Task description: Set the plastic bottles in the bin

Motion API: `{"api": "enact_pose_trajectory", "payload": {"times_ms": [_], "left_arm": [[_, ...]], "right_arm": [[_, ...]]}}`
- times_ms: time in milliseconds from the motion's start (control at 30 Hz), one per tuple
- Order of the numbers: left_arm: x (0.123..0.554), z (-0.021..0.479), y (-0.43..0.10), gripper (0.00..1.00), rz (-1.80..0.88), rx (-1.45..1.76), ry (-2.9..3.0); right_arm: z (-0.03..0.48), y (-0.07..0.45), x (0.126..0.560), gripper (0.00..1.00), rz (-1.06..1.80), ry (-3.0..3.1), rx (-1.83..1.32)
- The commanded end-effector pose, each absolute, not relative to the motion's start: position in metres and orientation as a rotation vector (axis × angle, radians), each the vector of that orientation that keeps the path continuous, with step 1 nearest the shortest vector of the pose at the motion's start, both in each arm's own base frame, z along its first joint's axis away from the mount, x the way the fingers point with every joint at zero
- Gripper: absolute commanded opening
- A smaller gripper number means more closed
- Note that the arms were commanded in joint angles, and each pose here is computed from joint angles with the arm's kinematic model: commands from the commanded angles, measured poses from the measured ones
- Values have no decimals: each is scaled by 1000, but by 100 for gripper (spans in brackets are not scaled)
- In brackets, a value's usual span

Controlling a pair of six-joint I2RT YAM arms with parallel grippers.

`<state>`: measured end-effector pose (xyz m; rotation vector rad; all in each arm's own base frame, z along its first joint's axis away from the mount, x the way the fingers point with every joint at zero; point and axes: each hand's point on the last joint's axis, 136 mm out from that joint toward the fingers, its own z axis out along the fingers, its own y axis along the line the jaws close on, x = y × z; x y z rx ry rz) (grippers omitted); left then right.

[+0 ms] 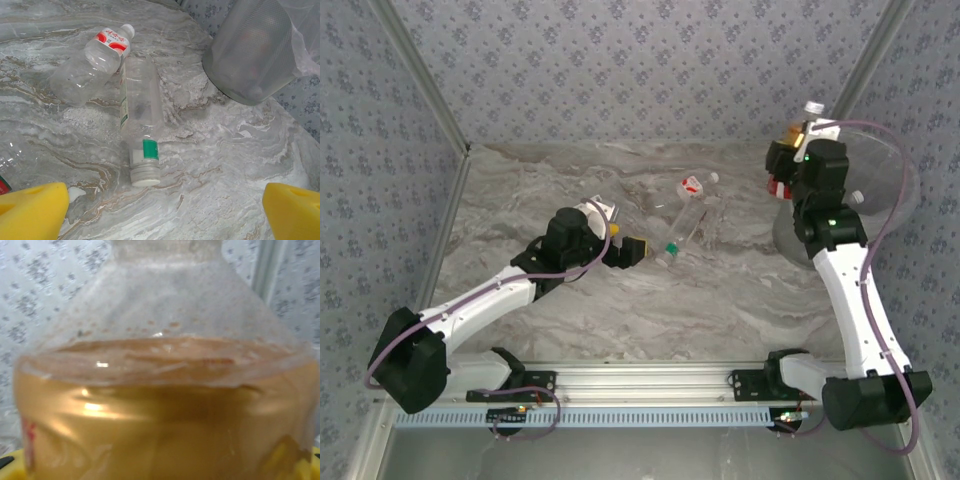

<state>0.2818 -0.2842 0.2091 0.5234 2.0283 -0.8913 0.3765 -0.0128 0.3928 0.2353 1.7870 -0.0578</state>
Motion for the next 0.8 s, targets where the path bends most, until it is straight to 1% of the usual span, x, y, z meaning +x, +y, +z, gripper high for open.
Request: {"api": "enact_pose_trajectory", "payload": {"times_ms": [0,167,567,767], "left_arm": [[284,227,-287,99,-888,540,1973],[283,232,-285,99,-888,533,1947],[281,232,-279,99,-864,535,1931],[283,233,-274,99,-852,521,1927]], "right_arm": [[429,-37,372,59,-105,1697,260],[429,-64,373,59,-168,1708,281],[422,-124,378,60,-426,1740,333],[407,-149,378,61,-516,1787,347]]}}
